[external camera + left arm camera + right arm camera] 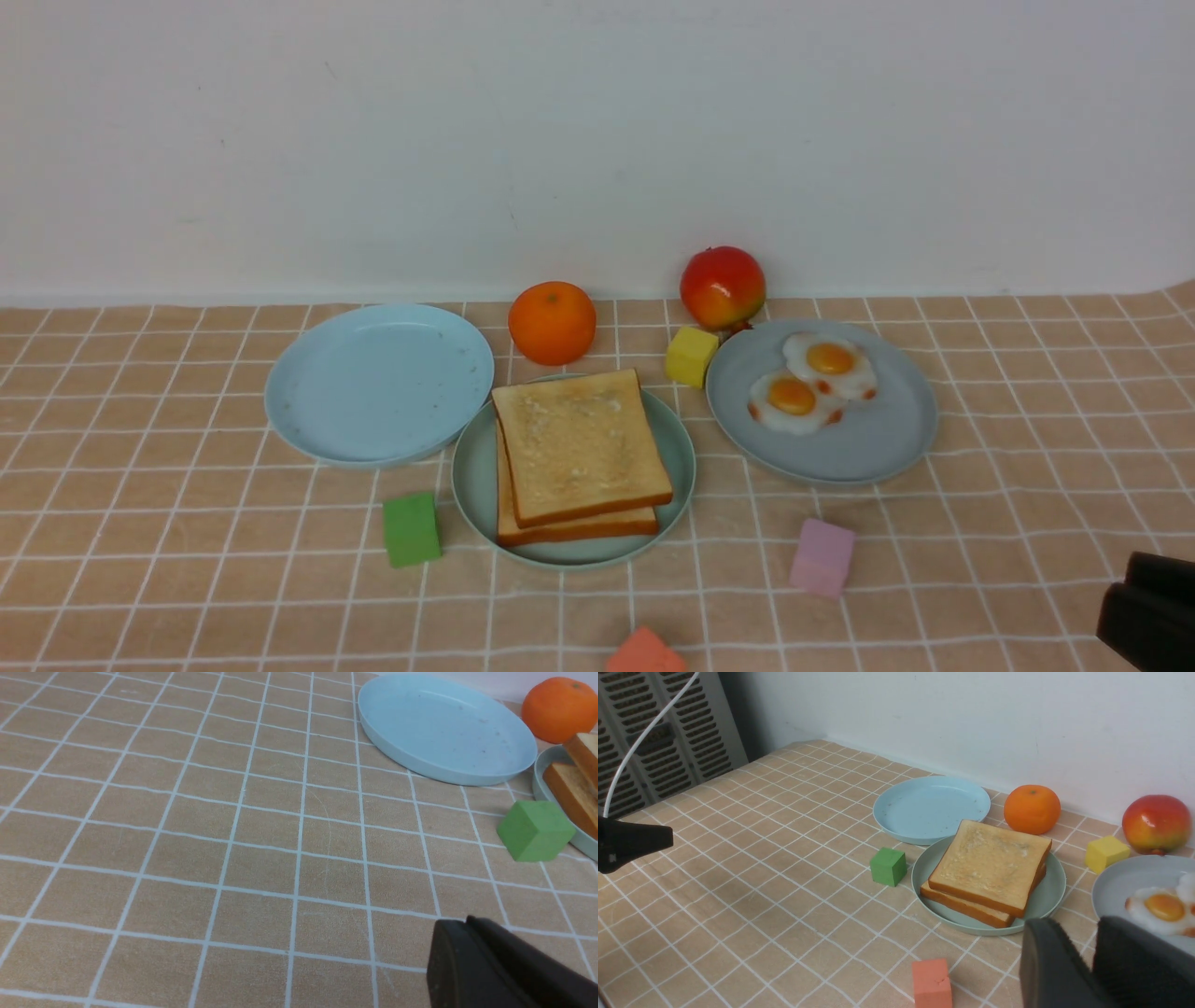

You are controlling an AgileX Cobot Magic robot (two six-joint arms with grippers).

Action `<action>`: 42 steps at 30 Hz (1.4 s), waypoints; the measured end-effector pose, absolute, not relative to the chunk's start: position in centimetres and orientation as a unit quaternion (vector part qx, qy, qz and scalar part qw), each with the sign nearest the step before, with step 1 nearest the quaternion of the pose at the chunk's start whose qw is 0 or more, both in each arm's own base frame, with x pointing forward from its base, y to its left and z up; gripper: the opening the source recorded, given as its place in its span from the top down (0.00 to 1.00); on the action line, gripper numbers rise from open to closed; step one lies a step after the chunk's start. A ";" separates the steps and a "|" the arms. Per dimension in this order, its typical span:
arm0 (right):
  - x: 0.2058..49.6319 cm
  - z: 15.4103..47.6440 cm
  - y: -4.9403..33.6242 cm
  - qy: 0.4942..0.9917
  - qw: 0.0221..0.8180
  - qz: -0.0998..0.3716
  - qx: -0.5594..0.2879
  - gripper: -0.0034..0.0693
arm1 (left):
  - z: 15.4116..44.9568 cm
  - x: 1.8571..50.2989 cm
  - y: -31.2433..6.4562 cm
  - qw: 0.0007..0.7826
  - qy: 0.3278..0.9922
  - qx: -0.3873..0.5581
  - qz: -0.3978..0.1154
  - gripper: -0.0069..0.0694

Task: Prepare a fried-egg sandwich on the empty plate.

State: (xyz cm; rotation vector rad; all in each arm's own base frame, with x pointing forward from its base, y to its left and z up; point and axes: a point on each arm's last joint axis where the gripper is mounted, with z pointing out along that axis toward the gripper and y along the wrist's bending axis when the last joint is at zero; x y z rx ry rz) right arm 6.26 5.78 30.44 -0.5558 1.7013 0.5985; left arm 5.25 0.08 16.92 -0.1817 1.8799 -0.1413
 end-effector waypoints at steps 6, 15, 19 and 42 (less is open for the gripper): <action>6.3 30.4 5.8 0.730 0.587 0.257 -0.238 0.70 | 16.9 5.2 0.1 0.584 0.806 -0.078 -0.061 0.87; 5.2 29.9 5.3 0.716 0.604 0.256 -0.239 0.69 | 16.9 5.2 0.1 0.584 0.806 -0.078 -0.061 0.86; 4.3 29.7 4.4 0.707 0.630 0.212 -0.240 0.68 | 16.9 5.2 0.1 0.584 0.806 -0.078 -0.061 0.86; 5.1 17.4 0.8 0.803 0.589 0.045 -0.071 0.65 | 16.9 5.2 0.1 0.584 0.805 -0.078 -0.061 0.84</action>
